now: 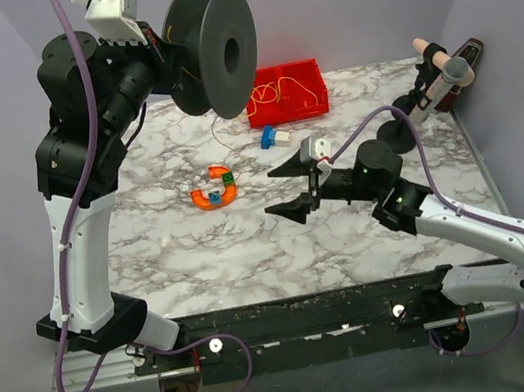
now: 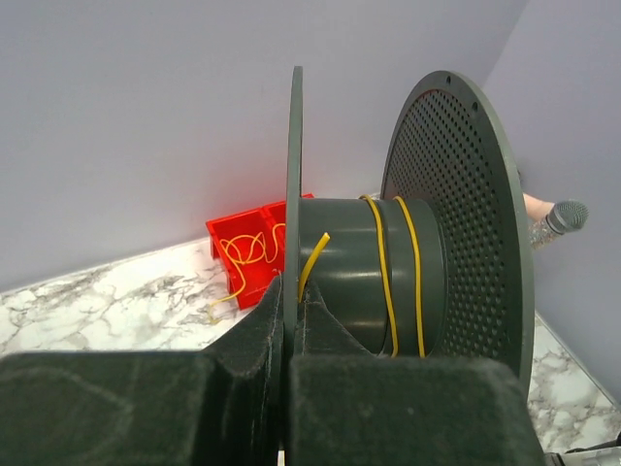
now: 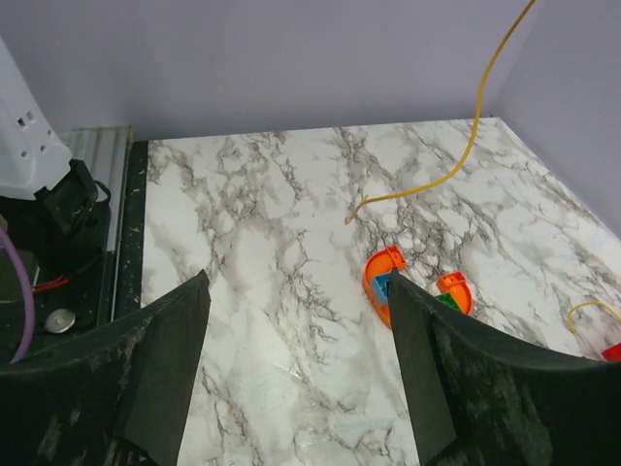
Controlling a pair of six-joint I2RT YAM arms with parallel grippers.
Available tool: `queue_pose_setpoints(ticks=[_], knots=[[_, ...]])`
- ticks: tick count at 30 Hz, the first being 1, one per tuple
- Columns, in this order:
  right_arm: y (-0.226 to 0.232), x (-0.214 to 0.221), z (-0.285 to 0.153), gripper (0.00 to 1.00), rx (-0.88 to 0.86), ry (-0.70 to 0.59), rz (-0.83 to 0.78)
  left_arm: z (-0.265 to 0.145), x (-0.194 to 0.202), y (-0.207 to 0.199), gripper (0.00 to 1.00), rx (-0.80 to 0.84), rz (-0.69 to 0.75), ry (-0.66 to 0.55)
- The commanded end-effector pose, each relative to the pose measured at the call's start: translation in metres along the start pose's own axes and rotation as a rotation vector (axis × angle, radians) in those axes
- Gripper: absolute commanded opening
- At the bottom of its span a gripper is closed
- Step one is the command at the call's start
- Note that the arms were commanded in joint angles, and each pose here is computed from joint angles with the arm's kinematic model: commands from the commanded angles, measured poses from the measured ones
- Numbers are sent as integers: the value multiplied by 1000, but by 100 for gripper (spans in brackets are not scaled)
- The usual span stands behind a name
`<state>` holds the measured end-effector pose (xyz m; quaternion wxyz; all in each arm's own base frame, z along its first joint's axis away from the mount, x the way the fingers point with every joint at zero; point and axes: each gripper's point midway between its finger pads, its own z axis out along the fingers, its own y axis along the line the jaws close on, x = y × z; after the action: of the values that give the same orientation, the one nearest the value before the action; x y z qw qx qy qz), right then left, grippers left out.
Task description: Wrap the cables
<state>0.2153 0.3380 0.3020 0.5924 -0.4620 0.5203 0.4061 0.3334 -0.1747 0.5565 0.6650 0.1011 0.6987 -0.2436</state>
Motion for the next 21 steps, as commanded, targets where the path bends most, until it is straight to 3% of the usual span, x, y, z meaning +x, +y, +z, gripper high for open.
queue_pose_setpoints(ticks=[1,2,3,12,16,18,19,21], knots=[[1,9,-1,86,-19,-8,-46,-17,-35,-13,0,54,11,-103],[-3,14,2,99,-12,8,-48,-17,-35,-14,0,54,3,-104],[-8,22,6,100,2,28,-48,-18,-38,-15,0,56,-2,-110],[-70,25,30,100,150,-48,-13,-23,-50,-20,0,75,-21,-144],[-74,33,40,96,137,-47,-22,-22,-50,-22,0,87,-20,-143],[-72,32,47,86,102,-56,-15,-20,-50,-22,0,85,-20,-142],[-71,31,51,76,82,-60,-17,-20,-50,-22,0,85,-20,-142],[-72,34,58,47,65,-58,3,-19,-51,-23,0,88,-24,-146]])
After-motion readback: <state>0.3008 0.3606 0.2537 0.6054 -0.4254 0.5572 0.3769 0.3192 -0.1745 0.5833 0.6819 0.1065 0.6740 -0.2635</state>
